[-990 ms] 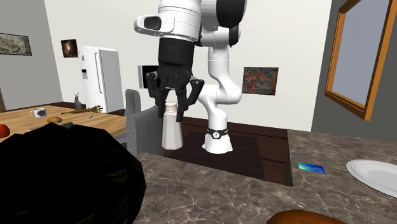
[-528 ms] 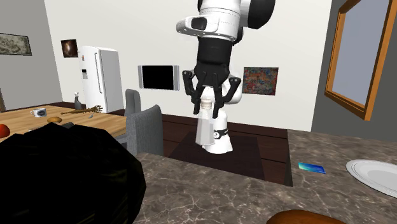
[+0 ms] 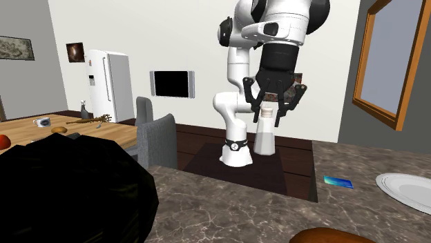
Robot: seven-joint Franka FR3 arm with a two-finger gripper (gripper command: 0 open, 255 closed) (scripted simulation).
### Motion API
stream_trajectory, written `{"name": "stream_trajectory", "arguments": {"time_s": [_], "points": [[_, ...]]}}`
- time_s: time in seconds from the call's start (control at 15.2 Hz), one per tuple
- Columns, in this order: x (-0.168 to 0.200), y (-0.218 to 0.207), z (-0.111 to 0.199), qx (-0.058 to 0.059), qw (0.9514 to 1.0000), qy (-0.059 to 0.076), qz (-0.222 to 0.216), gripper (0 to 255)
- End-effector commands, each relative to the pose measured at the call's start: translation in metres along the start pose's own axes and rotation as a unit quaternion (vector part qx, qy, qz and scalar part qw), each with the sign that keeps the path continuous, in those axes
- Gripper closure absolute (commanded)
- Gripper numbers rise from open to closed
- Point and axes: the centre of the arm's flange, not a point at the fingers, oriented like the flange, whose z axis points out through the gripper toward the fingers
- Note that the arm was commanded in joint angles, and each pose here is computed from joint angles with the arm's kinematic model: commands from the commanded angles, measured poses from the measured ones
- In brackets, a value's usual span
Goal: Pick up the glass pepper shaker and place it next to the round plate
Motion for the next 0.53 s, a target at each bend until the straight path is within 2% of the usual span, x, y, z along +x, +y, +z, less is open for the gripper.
{"name": "stream_trajectory", "arguments": {"time_s": [0.0,0.46], "points": [[-0.015,-0.023,-0.004,0.000,1.0000,0.000,0.001,255],[-0.065,-0.100,-0.016,0.000,1.0000,0.000,0.001,255]]}}
